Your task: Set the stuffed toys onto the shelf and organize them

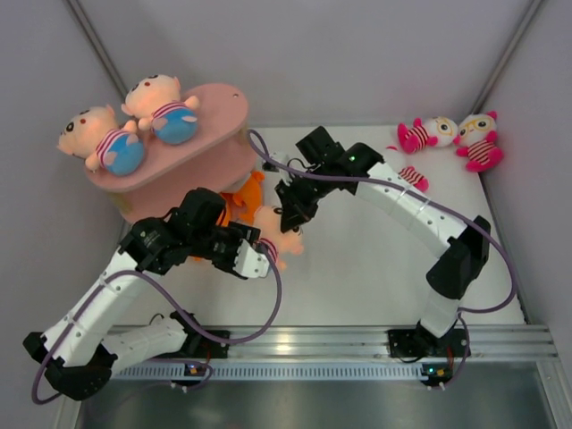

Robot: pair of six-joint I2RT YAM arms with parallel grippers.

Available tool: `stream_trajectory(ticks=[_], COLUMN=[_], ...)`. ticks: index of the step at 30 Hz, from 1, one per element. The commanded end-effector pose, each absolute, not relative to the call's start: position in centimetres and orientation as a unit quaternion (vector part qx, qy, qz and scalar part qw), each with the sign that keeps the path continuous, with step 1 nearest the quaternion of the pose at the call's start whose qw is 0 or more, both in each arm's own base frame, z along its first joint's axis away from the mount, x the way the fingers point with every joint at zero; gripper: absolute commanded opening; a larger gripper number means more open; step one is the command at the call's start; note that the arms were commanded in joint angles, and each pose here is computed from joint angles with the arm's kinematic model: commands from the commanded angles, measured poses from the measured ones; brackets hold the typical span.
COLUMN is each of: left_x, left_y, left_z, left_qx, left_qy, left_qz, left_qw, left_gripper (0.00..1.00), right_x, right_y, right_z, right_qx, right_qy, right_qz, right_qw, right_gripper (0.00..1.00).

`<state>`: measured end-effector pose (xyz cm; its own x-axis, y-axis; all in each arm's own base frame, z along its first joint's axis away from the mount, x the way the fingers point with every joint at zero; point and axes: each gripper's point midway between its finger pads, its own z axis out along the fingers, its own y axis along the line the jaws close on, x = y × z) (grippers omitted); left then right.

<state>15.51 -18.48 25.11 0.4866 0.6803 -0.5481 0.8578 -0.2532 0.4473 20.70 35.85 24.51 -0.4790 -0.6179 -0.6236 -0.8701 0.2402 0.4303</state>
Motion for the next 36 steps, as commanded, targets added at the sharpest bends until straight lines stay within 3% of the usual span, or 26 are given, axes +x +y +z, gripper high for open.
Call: stream_trajectory(ticks=[1,4,6,7,9,10,12,17,22,25,30,36], left_x=[14.5,14.7,15.2,16.1,18.4,19.5,22.1,28.0,33.2,36.2,39.7,43.0], left_y=[-19.5,-20.1,-20.5,-21.0,-21.9,-22.4,-23.1,-23.2,-21.8,-20.0,-17.2,-12.0], left_z=[26.0,26.9,27.8,29.0,31.4,33.1,36.7,43.1,48.4,50.0,52.5,50.5], left_qx=[0.786,0.781,0.774,0.765,0.726,0.713,0.671,0.549,0.441,0.384,0.305,0.25], left_qy=[0.477,0.477,0.483,0.488,0.518,0.518,0.524,0.569,0.573,0.589,0.607,0.645], left_qz=[-0.155,-0.164,-0.163,-0.156,-0.137,-0.126,-0.097,-0.03,0.073,0.154,0.17,0.193], left_qw=[0.362,0.369,0.377,0.391,0.432,0.456,0.516,0.611,0.687,0.694,0.714,0.696], left_gripper=[0.42,0.0,0.0,0.0,0.0,0.0,0.0,0.0,0.0,0.0,0.0,0.0], right_x=[21.0,21.3,22.2,22.5,24.3,25.5,28.7,35.7,35.5,35.2,35.2,35.0], right_y=[37.7,37.3,37.1,36.7,35.2,34.7,30.7,18.0,11.4,11.2,11.3,11.6], right_z=[30.4,30.8,31.1,30.5,31.1,30.2,29.5,29.0,28.0,27.4,26.6,26.1], right_qx=[-0.502,-0.496,-0.482,-0.469,-0.409,-0.383,-0.275,-0.045,0.024,0.021,0.02,0.016], right_qy=[0.705,0.706,0.714,0.724,0.754,0.764,0.808,0.858,0.863,0.867,0.871,0.873], right_qz=[0.442,0.445,0.44,0.437,0.44,0.442,0.431,0.32,0.256,0.249,0.252,0.258], right_qw=[0.233,0.239,0.254,0.253,0.267,0.273,0.291,0.399,0.435,0.431,0.421,0.415], right_gripper=[0.0,0.0,0.02,0.2,0.38,0.55,0.62,0.64,0.65,0.65,0.65,0.63])
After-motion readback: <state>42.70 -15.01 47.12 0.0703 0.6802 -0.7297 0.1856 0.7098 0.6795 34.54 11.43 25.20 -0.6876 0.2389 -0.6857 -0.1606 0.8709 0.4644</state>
